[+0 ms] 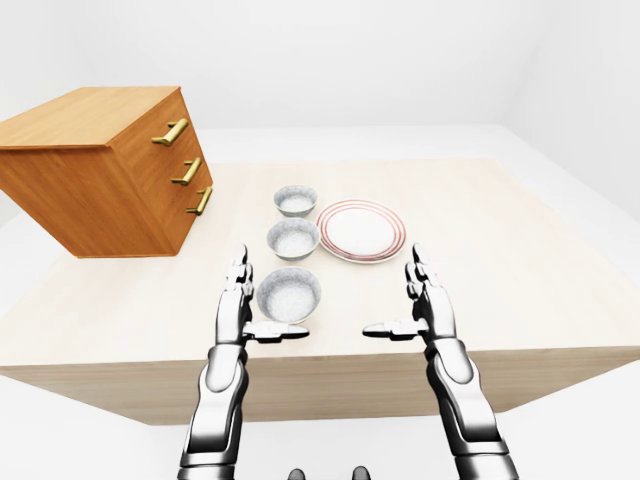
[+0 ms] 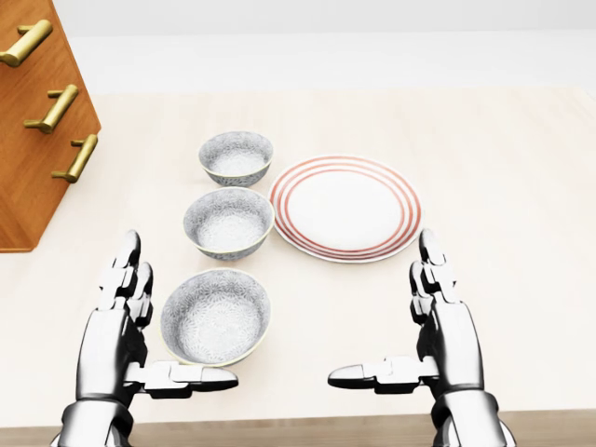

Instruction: Put the bowl in the middle on the plate.

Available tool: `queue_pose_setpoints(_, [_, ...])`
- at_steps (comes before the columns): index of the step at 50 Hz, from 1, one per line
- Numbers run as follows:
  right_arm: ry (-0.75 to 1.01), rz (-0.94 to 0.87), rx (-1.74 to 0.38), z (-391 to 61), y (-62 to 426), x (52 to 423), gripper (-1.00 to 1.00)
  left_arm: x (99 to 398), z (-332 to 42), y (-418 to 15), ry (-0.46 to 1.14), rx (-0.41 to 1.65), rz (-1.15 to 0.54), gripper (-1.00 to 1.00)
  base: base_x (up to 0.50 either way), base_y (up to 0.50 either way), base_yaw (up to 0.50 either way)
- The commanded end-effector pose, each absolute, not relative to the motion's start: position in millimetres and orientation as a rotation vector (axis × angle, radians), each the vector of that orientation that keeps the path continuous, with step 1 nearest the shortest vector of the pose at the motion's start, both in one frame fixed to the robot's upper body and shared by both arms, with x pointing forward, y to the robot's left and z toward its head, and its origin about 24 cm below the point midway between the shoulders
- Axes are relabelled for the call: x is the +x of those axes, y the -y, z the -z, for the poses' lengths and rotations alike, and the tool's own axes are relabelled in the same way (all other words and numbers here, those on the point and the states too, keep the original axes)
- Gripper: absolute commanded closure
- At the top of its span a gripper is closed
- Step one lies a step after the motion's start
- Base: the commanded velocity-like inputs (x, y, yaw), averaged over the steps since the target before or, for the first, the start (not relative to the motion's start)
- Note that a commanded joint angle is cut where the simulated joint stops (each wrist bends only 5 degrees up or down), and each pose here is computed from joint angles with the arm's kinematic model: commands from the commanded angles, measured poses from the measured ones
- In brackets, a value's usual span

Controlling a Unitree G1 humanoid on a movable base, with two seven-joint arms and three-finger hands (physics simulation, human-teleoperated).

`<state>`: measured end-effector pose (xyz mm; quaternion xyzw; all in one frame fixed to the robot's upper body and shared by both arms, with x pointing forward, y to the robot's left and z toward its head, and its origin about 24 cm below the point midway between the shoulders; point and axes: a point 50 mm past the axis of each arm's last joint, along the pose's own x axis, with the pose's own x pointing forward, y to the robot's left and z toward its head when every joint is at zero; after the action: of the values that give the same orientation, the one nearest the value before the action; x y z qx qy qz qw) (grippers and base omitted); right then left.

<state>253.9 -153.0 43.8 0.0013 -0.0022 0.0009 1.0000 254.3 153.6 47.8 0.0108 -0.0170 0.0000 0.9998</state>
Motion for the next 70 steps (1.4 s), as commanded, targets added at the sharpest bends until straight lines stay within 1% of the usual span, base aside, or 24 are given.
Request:
queue_pose_setpoints(1, [0.021, -0.005, 0.006, -53.2, 160.1, 253.2, -1.00, 255.3, -61.6, -163.0, 0.055, 0.055, -0.002, -1.00, 0.00, 0.00, 0.00])
queue_pose_setpoints(4, [0.023, -0.007, -0.010, -56.1, 160.3, 252.8, -1.00, 257.0, -63.1, -164.7, 0.043, 0.043, 0.001, -1.00, 0.00, 0.00, 0.00])
queue_pose_setpoints(8, [0.042, -0.006, -0.013, -63.4, 160.3, 252.9, -1.00, 256.8, -70.7, -167.3, 0.070, 0.031, 0.004, -1.00, 0.00, 0.00, 0.00])
queue_pose_setpoints(11, [0.072, -0.012, -0.025, -70.5, 159.5, 252.2, -1.00, 256.8, -87.6, -170.0, 0.142, 0.012, 0.000, -1.00, 0.00, 0.00, 0.00])
queue_pose_setpoints(15, [0.108, -0.020, -0.033, -79.1, 159.0, 251.1, -1.00, 255.2, -99.3, -170.8, 0.193, -0.008, 0.008, -1.00, 0.00, 0.00, 0.00])
queue_pose_setpoints(22, [0.230, -0.024, -0.037, -107.2, 161.4, 246.3, -1.00, 252.7, -119.8, -174.7, 0.281, -0.001, 0.001, -1.00, 0.00, 0.00, 0.00])
queue_pose_setpoints(25, [0.289, -0.027, -0.061, -121.1, 161.6, 243.4, -1.00, 248.4, -134.9, -175.1, 0.347, 0.017, 0.001, -1.00, 0.00, 0.00, 0.00])
queue_pose_setpoints(32, [0.376, -0.027, -0.055, -140.0, 162.0, 236.4, -1.00, 243.6, -154.3, -178.4, 0.435, 0.009, -0.008, -1.00, 0.00, 0.00, 0.00])
queue_pose_setpoints(35, [0.443, -0.026, -0.056, -154.5, 163.1, 231.7, -1.00, 242.6, -164.3, -182.4, 0.480, 0.000, -0.013, -1.00, 0.00, 0.00, 0.00])
queue_pose_setpoints(37, [0.525, -0.028, -0.008, -171.0, 163.9, 225.6, -1.00, 241.8, -174.5, -187.4, 0.524, 0.001, -0.028, -1.00, 0.00, 0.00, 0.00])
queue_pose_setpoints(40, [0.600, -0.031, -0.015, -186.4, 161.9, 218.4, -1.00, 240.5, -183.5, -190.3, 0.562, 0.014, -0.036, -1.00, 0.00, 0.00, 0.00])
queue_pose_setpoints(41, [0.649, -0.039, -0.024, -196.0, 160.2, 213.6, -1.00, 237.3, -193.2, -191.8, 0.608, 0.007, -0.043, -1.00, 0.00, 0.00, 0.00])
queue_pose_setpoints(43, [0.671, -0.041, -0.031, -200.2, 159.8, 211.4, -1.00, 235.7, -197.3, -192.1, 0.627, 0.009, -0.043, -1.00, 0.00, 0.00, 0.00])
queue_pose_setpoints(47, [0.796, -0.053, -0.044, -223.0, 159.4, 198.3, -1.00, 227.3, -215.6, -193.7, 0.718, 0.010, -0.047, -1.00, 0.00, 0.00, 0.00])
queue_pose_setpoints(58, [0.876, -0.050, -0.151, -238.0, 166.0, 187.5, -1.00, 209.0, -246.1, -196.5, 0.881, -0.001, -0.048, -1.00, 0.00, 0.00, 0.00])
queue_pose_setpoints(65, [0.888, -0.047, -0.237, -241.3, 167.5, 184.3, -1.00, 205.2, -253.8, -199.7, 0.921, -0.017, -0.052, -1.00, 0.00, 0.00, 0.00])
queue_pose_setpoints(70, [0.922, -0.049, -0.253, -247.0, 167.2, 180.8, -1.00, 206.7, -252.0, -200.8, 0.908, -0.015, -0.052, -1.00, 0.00, 0.00, 0.00])
